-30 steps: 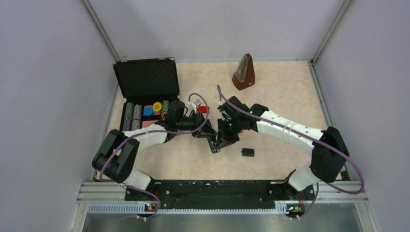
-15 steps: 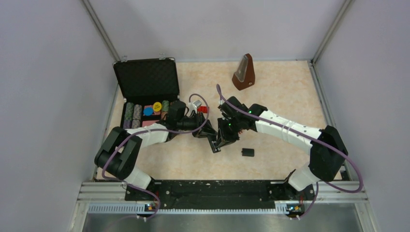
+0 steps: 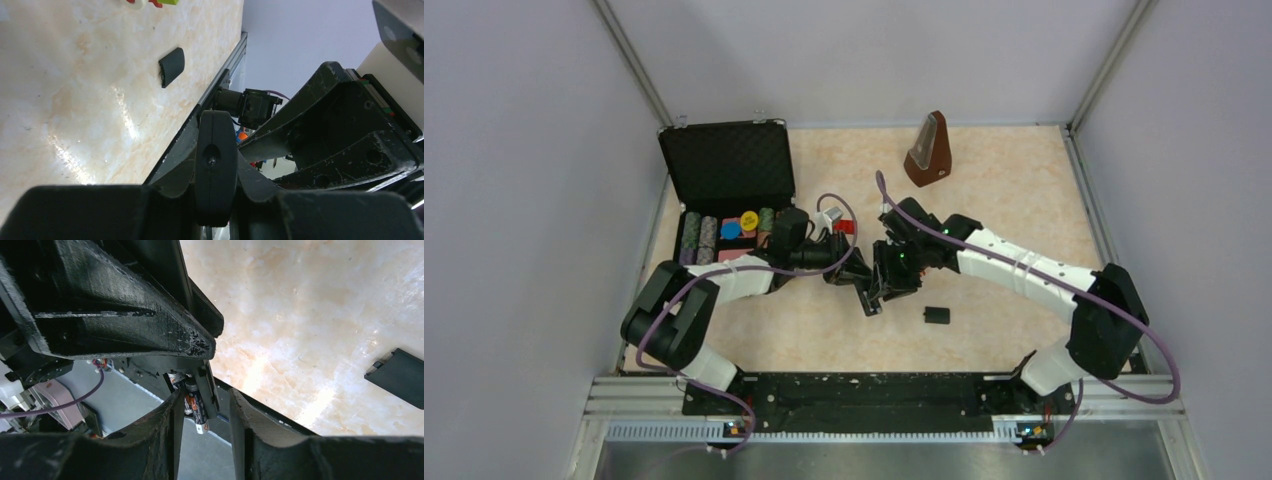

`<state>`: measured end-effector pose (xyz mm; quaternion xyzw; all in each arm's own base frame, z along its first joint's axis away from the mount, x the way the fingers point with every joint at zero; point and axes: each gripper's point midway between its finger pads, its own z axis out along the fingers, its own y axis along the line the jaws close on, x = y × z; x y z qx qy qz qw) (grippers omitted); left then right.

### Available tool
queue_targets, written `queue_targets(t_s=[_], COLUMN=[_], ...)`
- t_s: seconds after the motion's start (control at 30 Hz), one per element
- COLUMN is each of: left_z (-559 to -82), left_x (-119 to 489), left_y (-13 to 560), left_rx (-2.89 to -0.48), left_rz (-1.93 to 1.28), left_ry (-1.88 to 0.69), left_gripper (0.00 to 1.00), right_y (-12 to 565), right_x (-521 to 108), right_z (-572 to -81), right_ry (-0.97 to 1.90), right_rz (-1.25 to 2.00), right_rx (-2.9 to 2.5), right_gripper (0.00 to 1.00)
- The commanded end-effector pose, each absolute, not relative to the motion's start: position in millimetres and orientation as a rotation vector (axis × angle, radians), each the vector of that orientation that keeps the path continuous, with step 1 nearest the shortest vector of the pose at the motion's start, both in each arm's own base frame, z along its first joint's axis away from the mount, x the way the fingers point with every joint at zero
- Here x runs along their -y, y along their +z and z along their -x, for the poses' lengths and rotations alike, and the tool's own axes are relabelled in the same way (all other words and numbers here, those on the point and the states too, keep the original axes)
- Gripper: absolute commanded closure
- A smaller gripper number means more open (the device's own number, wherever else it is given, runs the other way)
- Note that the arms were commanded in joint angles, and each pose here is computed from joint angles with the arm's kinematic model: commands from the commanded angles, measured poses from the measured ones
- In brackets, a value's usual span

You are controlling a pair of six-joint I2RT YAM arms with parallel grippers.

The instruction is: Load the batteries into the remote control

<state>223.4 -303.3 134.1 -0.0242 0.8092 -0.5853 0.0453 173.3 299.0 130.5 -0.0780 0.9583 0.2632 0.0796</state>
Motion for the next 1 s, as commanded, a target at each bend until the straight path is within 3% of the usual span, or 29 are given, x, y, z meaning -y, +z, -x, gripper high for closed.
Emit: queue_targets(t_s=[0.0,0.43,0.73,0.97], left_z=[-219.9,-221.1,-216.5,-207.1], left_x=[314.0,315.3,316.8,312.9], left_y=[174.8,196.1,243.3,272.5], left_rx=[-2.357,-2.295,-2.16,-2.094], left_rz=[-0.07,-0.066,-0.104,-0.176], left_ry=[-1.937,-1.994,-2.137,-2.171], left_gripper=[1.0,1.0,1.0,1.0], right_y=[152.2,225.3,262.3,260.3], right_x=[-299.8,-297.7,-289.6,-291.5], right_z=[-187.0,-178.0,-154.3,-133.8], right_ry=[0.817,1.046,1.235,1.314], right_rz=[0.203,0.184,0.46,0.618], right_rx=[-2.764,-2.552,-2.206,-2.187], right_gripper=[0.61,0.24,0.23,0.24])
